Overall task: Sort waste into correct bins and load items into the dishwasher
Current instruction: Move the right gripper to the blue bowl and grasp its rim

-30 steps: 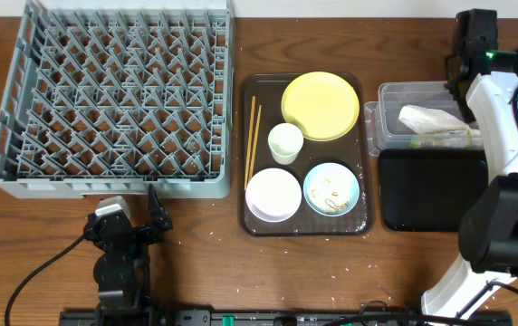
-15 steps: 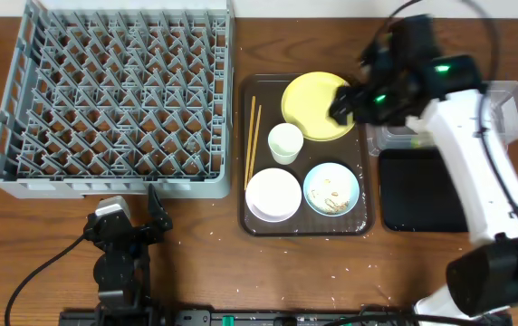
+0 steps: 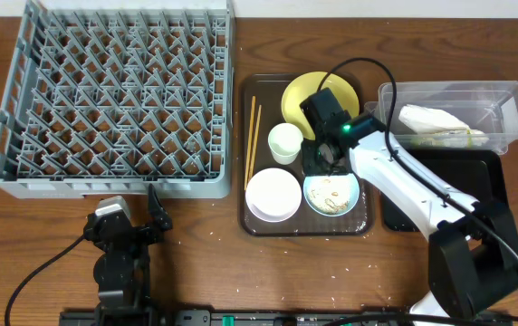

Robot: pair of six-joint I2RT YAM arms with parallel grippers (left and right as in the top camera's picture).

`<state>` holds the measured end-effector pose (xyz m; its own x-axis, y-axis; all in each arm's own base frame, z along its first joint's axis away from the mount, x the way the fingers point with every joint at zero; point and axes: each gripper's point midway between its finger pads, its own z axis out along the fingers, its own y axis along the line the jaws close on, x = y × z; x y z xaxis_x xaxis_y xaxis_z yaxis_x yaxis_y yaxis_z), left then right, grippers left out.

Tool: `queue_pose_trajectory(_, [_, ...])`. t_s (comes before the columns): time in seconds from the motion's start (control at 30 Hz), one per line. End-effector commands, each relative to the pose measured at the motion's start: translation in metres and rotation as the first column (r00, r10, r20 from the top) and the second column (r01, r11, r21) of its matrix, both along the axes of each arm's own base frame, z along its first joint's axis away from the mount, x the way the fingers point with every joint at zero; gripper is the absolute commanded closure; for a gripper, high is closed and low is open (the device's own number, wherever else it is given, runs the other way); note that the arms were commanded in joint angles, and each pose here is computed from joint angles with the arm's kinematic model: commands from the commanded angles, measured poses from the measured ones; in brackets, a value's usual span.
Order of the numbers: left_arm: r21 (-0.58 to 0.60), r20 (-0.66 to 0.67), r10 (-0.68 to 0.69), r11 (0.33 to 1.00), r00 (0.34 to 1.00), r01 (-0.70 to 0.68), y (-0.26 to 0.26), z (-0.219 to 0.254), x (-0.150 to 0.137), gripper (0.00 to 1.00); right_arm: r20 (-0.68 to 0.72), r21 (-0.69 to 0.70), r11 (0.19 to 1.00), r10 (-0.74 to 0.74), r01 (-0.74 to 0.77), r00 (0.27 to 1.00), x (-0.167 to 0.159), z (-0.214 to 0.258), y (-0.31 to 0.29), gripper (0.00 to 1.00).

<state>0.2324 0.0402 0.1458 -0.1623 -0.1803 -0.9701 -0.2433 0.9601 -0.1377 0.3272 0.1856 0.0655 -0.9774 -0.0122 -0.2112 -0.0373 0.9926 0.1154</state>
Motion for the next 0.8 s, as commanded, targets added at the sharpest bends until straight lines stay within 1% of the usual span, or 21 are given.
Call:
queue_pose_trajectory(0.0, [-0.002,-0.033,0.009,1.000,0.999,-0.009,0.002,-0.014,-0.001,0.05,0.043,-0.029,0.999,0.039,-0.037,0.998,0.009,-0.002,-0.003,0.51])
queue_pose_trajectory(0.07, [-0.002,-0.033,0.009,1.000,0.999,-0.009,0.002,-0.014,-0.001,0.05,0.068,-0.044,0.996,0.076,-0.073,0.995,0.013,-0.001,-0.003,0.47])
queue_pose_trajectory(0.2, [-0.002,-0.033,0.009,1.000,0.999,-0.009,0.002,-0.014,-0.001,0.05,0.073,-0.060,0.991,0.121,-0.117,0.990,0.014,-0.002,-0.004,0.44])
queue_pose_trajectory(0.4, [-0.002,-0.033,0.009,1.000,0.999,-0.009,0.002,-0.014,-0.001,0.05,0.053,-0.070,0.990,0.129,-0.125,0.990,0.009,-0.008,-0.006,0.45])
queue_pose_trajectory(0.53, [-0.002,-0.033,0.009,1.000,0.999,-0.009,0.002,-0.014,-0.001,0.05,0.043,-0.086,0.982,0.173,-0.168,0.984,0.005,-0.012,-0.008,0.45])
queue_pose_trajectory(0.63, [-0.002,-0.033,0.009,1.000,0.999,-0.009,0.002,-0.014,-0.001,0.05,0.031,-0.104,0.979,0.178,-0.174,0.983,0.002,-0.015,-0.012,0.45])
queue_pose_trajectory(0.77, [-0.002,-0.033,0.009,1.000,0.999,-0.009,0.002,-0.014,-0.001,0.05,-0.017,-0.124,0.976,0.177,-0.177,0.984,-0.009,-0.019,-0.019,0.47])
